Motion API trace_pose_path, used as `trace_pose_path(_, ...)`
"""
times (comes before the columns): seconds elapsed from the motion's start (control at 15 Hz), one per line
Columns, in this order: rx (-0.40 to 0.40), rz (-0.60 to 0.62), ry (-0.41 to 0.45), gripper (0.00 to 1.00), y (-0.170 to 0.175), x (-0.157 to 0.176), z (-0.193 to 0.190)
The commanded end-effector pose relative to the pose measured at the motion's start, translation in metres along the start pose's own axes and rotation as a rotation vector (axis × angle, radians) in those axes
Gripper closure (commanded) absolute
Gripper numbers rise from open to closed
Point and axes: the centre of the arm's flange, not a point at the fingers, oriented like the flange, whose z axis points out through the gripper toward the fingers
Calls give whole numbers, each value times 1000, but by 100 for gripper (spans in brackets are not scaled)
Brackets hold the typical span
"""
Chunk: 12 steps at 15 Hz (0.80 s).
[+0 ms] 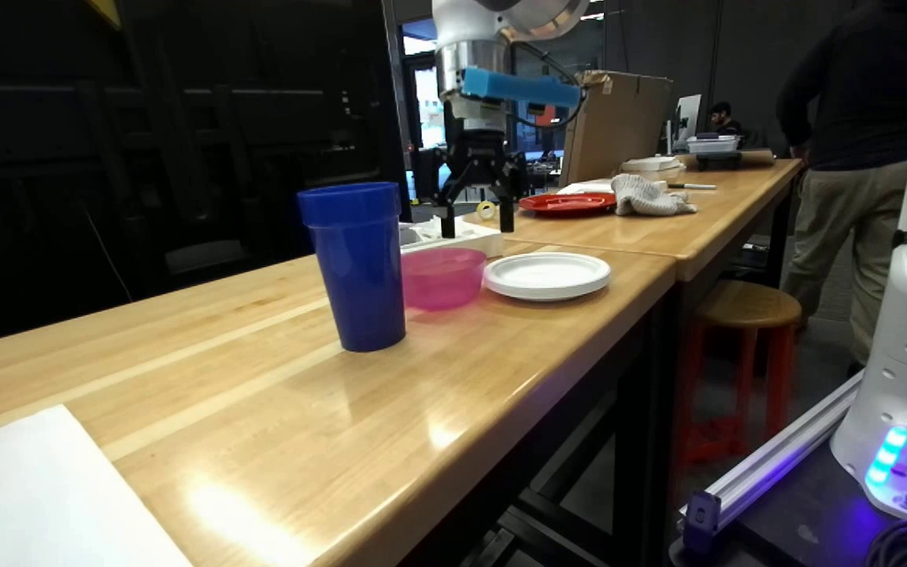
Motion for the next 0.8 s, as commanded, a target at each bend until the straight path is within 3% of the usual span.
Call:
trace_pose_path(0.0,-34,-84,-10,0,-14,11,4)
trace_pose_path(0.4,-47,-146,-18,0,-17,19,14)
trace_pose_path(0.47,-46,-157,-16,4,-16,21,17)
trace_pose_path(0.6,-41,-173,-20,29,-15,23,20)
trace_pose_path(0.73,-38,-188,-25,34,-13,23,23)
